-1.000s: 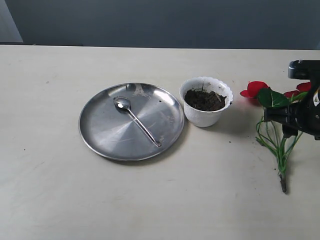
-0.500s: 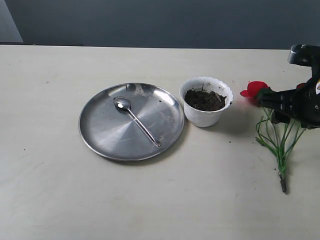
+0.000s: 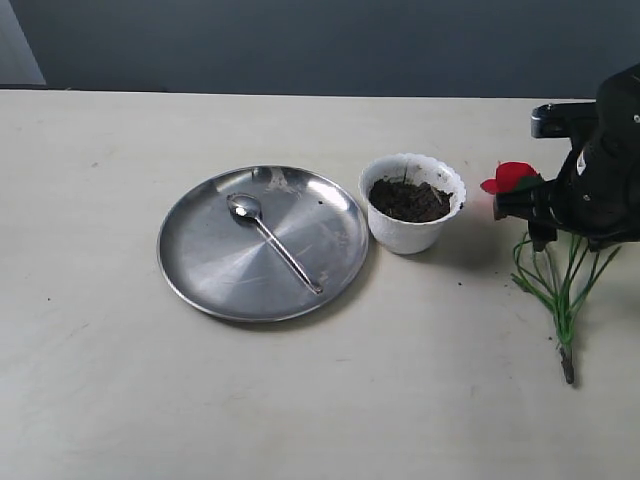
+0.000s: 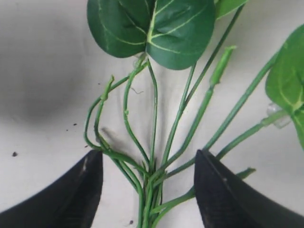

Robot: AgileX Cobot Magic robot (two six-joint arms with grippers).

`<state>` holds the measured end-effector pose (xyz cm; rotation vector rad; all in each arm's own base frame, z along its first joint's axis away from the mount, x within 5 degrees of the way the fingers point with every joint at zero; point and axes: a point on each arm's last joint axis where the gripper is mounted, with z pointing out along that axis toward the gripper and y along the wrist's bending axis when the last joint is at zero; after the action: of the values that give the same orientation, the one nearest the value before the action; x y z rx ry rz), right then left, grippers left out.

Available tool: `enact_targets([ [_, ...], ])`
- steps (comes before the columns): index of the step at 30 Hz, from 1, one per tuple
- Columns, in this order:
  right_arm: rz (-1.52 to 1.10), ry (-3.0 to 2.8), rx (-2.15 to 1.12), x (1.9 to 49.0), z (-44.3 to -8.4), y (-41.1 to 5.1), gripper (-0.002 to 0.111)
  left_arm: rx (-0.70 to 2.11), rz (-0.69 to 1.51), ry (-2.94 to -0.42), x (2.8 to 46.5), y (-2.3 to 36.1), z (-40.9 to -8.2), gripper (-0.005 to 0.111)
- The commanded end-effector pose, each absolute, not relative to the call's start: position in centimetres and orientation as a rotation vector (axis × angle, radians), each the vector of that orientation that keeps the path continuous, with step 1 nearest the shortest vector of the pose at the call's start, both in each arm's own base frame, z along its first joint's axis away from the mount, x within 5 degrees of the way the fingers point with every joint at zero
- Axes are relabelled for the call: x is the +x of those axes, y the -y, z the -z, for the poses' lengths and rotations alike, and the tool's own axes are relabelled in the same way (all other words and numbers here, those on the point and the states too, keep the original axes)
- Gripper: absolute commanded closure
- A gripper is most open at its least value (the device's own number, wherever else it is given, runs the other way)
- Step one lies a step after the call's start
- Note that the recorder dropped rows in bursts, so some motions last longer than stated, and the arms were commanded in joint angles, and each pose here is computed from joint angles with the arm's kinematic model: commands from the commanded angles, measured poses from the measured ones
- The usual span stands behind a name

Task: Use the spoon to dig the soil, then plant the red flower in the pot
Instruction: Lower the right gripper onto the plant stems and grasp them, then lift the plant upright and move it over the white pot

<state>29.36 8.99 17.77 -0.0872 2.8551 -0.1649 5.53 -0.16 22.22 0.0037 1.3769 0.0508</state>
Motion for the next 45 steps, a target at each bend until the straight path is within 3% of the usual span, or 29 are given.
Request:
enact_targets([
  [1,0.191,-2.865,-0.102,29.8,-17.2,-8.8,0.053,0.001,-0.036,-1.367,5.5,0.2,-22.4,0.106],
  [8,0.183,-2.891,-0.080,29.9,-16.5,-9.0,0.053,0.001,-0.036,-1.367,5.5,0.2,-22.4,0.106],
  [14,0.219,-2.888,-0.038,28.6,-19.4,-8.3,0.053,0.001,-0.036,-1.367,5.5,0.2,-22.4,0.106],
  [31,0.227,-2.894,-0.096,30.4,-15.3,-8.9,0.053,0.001,-0.036,-1.367,5.5,0.2,-22.4,0.106],
  [33,0.227,-2.897,-0.098,30.5,-15.1,-9.0,0.060,0.001,-0.036,-1.367,5.5,0.2,-22.4,0.106],
  [40,0.236,-2.909,-0.103,30.5,-14.6,-9.0,0.107,0.001,-0.036,-1.367,5.5,0.2,-22.4,0.106],
  [45,0.270,-2.896,-0.142,30.6,-14.7,-8.8,0.109,0.001,-0.036,-1.367,5.5,0.2,-22.4,0.106],
])
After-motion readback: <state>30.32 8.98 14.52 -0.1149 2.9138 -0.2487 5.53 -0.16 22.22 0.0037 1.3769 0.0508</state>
